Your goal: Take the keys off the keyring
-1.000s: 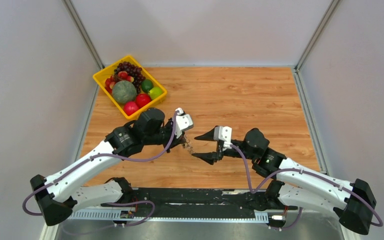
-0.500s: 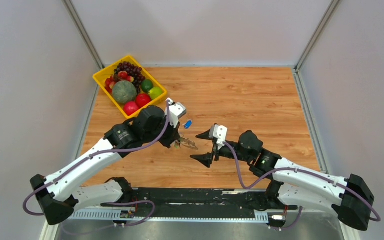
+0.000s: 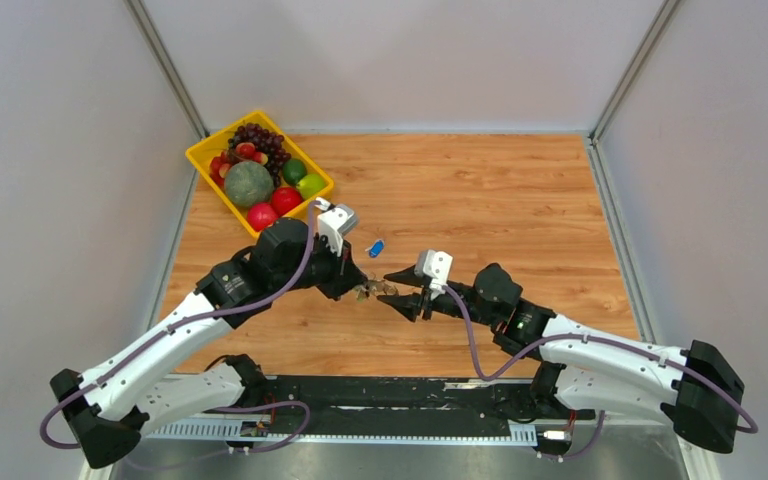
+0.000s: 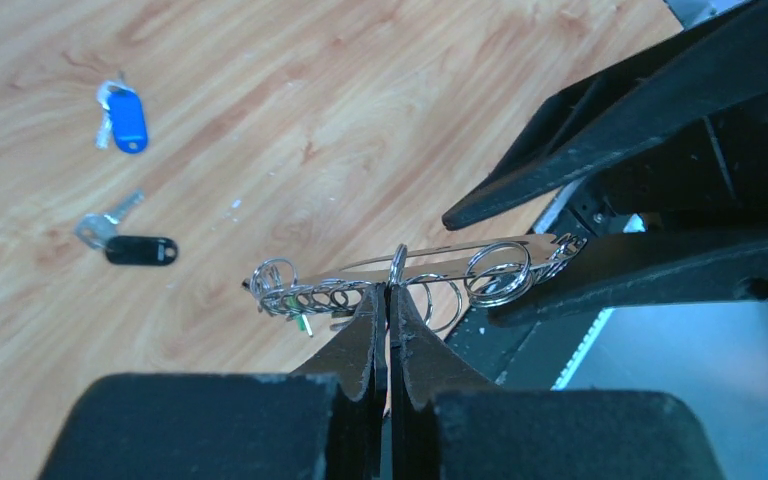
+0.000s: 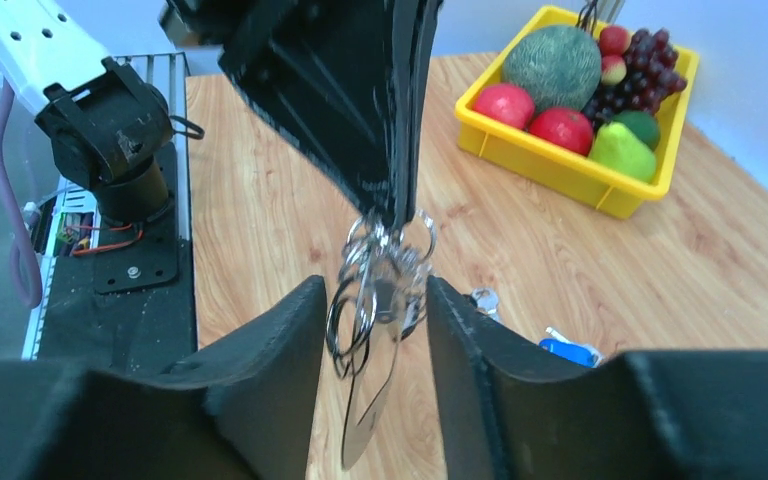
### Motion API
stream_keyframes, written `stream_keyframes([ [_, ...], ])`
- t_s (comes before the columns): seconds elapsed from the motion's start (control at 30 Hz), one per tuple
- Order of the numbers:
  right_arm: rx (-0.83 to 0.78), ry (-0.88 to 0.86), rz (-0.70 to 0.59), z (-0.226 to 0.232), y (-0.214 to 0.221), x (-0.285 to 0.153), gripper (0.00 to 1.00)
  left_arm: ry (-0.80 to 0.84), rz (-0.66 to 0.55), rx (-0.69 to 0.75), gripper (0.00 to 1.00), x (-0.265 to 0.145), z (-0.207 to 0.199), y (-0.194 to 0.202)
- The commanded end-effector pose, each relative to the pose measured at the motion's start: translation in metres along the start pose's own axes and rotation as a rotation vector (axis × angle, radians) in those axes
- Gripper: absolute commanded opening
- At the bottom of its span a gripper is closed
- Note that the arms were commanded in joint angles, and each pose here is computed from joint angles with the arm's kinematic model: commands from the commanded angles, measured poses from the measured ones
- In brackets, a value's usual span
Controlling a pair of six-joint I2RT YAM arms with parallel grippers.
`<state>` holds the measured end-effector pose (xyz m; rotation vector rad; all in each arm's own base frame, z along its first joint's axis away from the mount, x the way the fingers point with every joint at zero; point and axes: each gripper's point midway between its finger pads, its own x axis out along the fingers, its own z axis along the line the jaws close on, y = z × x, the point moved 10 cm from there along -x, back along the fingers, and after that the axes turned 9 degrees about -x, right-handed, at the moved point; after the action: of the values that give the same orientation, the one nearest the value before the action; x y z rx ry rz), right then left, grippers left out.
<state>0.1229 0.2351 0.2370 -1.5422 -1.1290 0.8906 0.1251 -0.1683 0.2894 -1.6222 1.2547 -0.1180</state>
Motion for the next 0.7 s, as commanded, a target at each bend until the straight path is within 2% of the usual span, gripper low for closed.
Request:
stream_keyframes([
  [0.0,-0.048,0.042,-0.116,-0.004,-0.021,0.000,0.39,0.116,-0.040,-0.067,0.00,0.003,-0.009,-0.004],
  [0.13,-0.082,0.037,-0.097,-0.005,-0.021,-0.001,0.02,0.144,-0.038,-0.086,0.00,0.004,-0.009,-0.004],
  [0.4,-0.166,0.024,-0.003,-0.002,-0.015,-0.007,0.00,0.161,-0.053,-0.121,0.00,0.000,-0.005,-0.003],
  [0.57,-0.266,0.052,0.004,0.002,-0.015,-0.013,0.00,0.191,-0.003,-0.153,0.00,0.003,-0.001,0.006],
  [0.67,-0.330,0.062,0.009,0.006,-0.015,-0.014,0.00,0.228,0.069,-0.166,0.00,0.005,0.000,0.013],
])
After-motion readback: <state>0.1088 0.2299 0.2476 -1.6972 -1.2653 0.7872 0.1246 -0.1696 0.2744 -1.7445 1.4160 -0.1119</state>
